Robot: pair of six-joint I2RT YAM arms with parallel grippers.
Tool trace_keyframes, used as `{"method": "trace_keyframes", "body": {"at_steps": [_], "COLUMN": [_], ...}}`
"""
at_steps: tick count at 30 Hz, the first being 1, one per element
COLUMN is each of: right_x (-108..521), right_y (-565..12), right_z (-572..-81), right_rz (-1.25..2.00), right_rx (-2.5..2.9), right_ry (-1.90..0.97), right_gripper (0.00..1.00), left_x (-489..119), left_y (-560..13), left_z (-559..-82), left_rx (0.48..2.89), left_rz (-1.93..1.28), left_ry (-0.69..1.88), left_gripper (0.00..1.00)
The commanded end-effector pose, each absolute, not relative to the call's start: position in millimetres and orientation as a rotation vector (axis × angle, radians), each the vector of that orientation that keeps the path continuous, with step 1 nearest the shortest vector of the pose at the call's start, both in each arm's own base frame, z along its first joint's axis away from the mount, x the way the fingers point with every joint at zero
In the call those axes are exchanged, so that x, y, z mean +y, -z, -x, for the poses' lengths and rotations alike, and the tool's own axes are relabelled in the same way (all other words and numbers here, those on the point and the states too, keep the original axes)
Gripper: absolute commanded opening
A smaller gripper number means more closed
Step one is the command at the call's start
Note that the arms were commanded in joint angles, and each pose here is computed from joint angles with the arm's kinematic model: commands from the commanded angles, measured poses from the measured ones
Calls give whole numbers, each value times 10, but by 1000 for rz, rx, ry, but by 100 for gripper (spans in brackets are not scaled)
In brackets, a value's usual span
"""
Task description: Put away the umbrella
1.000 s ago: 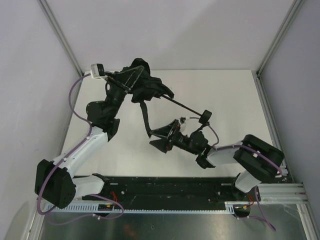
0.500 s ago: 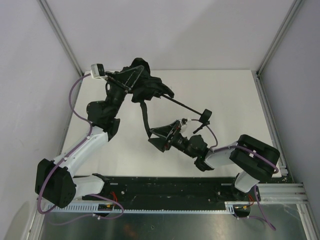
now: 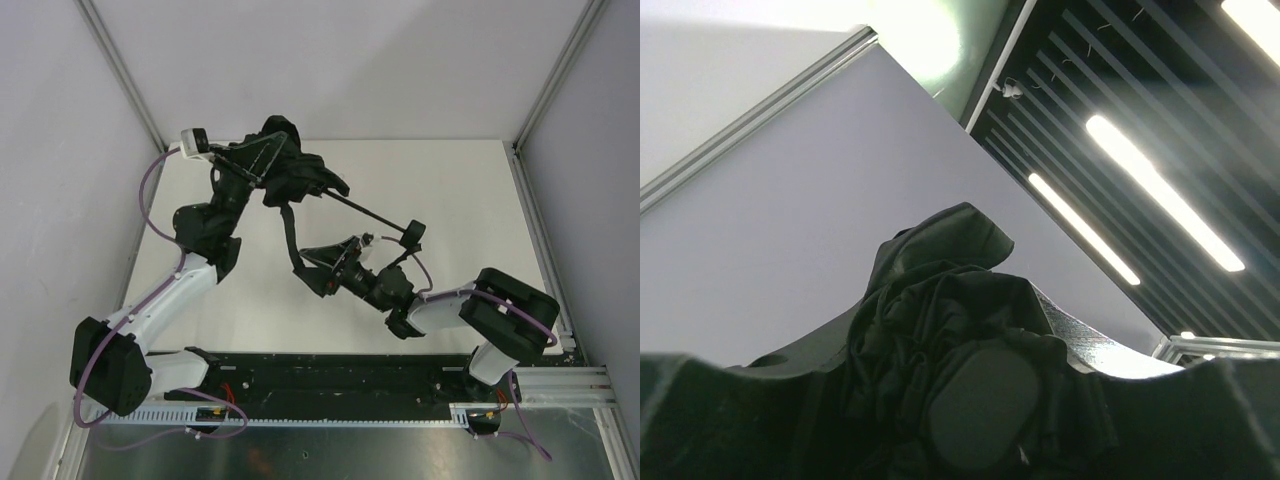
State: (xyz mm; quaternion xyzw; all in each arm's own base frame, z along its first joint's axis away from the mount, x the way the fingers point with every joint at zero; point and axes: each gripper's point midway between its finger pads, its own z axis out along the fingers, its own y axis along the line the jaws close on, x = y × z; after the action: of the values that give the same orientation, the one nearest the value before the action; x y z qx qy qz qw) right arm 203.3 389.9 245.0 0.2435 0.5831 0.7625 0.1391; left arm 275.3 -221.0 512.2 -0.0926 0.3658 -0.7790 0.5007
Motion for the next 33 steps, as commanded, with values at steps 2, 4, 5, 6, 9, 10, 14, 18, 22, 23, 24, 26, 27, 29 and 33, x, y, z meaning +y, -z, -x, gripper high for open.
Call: {"method": "trace_keyframes", "body": {"at_steps": [2, 4, 5, 6, 9, 10, 14, 18, 22, 23, 24, 26, 27, 29, 33], "right_x": [3667, 3661, 3660, 3656, 3627, 3616, 3593, 3632, 3705, 3721, 3734, 3738, 3730, 3714, 3726], "right_y": [-3330, -3370, -3395, -3426, -3531, -3565, -3643, -3636, -3588, -3579, -3579, -3596, -3619, -3670, -3721], "right_z": [-1904, -1872, -1852, -1829, -1772, -1757, -1707, -1636, -1521, -1501, -1478, -1460, -1454, -1446, -1422], "right_rz": [-571, -548, -537, -525, -487, -478, -456, -413, -306, -280, -254, -216, -201, -176, -123], "right_rx": [1284, 1275, 1268, 1261, 1229, 1218, 1196, 1208, 1234, 1238, 1240, 1230, 1220, 1200, 1187], "right_ry": [-2460, -2461, -2465, -2470, -2473, -2475, -2486, -2485, -2453, -2445, -2442, -2423, -2418, -2413, -2414], "right_gripper": [76, 75, 73, 70, 61, 57, 45, 54, 59, 58, 57, 54, 51, 46, 33], "left_x": [-2059, -2053, -2049, -2046, -2041, -2041, -2045, -2052, -2059, -2068, -2070, -2073, -2076, -2087, -2111], "left_y": [-5399, -5411, -5416, -5421, -5439, -5440, -5442, -5442, -5476, -5475, -5483, -5493, -5498, -5493, -5489], "left_z": [-2527, -2516, -2513, -2512, -2493, -2493, -2487, -2492, -2482, -2482, -2477, -2464, -2454, -2452, -2440], "left_rx": [742, 733, 729, 725, 716, 715, 709, 706, 693, 692, 689, 683, 680, 682, 681], "left_rz": [197, 199, 199, 202, 201, 201, 201, 206, 208, 208, 207, 203, 202, 204, 204], "left_ry": [1924, 1934, 1937, 1941, 1948, 1949, 1958, 1971, 1998, 2003, 2008, 2013, 2017, 2025, 2045], "left_gripper": [0, 0, 0, 0, 0, 0, 0, 0, 0, 0, 0, 0, 0, 0, 0]}}
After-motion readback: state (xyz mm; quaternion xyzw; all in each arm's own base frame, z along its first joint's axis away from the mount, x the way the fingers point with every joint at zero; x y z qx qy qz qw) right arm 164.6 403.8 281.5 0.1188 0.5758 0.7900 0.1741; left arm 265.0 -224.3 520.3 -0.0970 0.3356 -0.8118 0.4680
